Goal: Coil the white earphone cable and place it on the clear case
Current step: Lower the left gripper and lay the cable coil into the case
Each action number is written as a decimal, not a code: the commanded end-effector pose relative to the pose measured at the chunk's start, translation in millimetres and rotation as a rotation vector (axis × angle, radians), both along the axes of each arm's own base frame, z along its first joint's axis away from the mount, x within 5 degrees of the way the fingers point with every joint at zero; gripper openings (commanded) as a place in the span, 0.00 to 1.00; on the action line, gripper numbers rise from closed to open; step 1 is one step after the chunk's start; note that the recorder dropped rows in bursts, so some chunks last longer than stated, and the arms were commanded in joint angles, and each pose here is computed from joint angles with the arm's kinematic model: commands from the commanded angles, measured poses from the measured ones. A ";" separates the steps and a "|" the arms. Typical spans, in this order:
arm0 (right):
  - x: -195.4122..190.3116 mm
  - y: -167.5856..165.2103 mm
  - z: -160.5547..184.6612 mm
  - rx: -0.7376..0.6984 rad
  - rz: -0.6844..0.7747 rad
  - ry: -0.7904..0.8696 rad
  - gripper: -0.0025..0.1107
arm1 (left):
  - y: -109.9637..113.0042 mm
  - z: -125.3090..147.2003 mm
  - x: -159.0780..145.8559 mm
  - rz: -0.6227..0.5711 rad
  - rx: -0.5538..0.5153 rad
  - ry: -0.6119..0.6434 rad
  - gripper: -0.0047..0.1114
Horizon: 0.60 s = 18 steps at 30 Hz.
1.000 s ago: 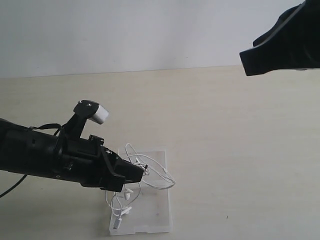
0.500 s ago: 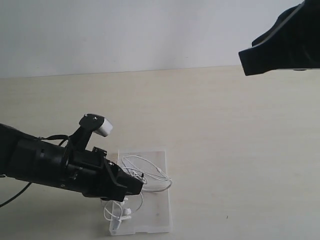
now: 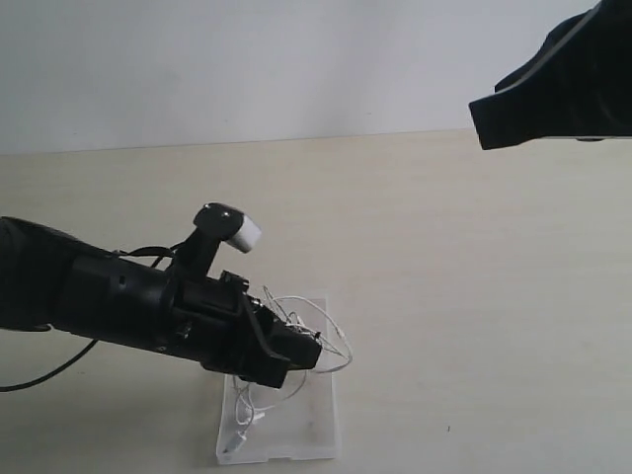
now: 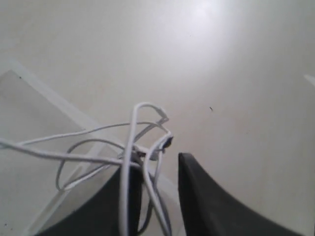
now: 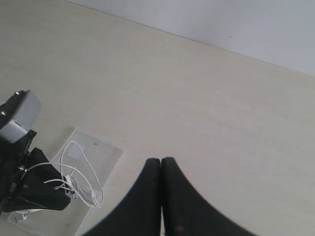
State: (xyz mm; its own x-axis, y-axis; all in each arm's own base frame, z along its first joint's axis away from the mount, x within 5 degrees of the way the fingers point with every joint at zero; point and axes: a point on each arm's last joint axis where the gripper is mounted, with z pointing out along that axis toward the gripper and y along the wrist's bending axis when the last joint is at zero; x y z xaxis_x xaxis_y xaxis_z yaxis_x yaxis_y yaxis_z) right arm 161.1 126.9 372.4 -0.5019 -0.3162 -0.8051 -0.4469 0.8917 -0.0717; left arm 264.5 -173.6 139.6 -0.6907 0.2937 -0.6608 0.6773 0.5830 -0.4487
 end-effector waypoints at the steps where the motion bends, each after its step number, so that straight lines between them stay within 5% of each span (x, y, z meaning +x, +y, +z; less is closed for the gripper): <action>1: -0.6 -0.7 -0.5 0.005 0.000 0.000 0.02 | -10.3 -1.6 0.9 -0.001 0.033 -0.013 0.28; 13: -0.7 -1.0 -0.8 0.002 -0.002 0.003 0.02 | -5.8 -12.0 4.0 0.050 0.096 0.008 0.29; 18: -0.6 -0.8 -0.6 0.005 0.000 0.001 0.02 | -3.2 -13.8 5.8 0.074 0.127 0.002 0.41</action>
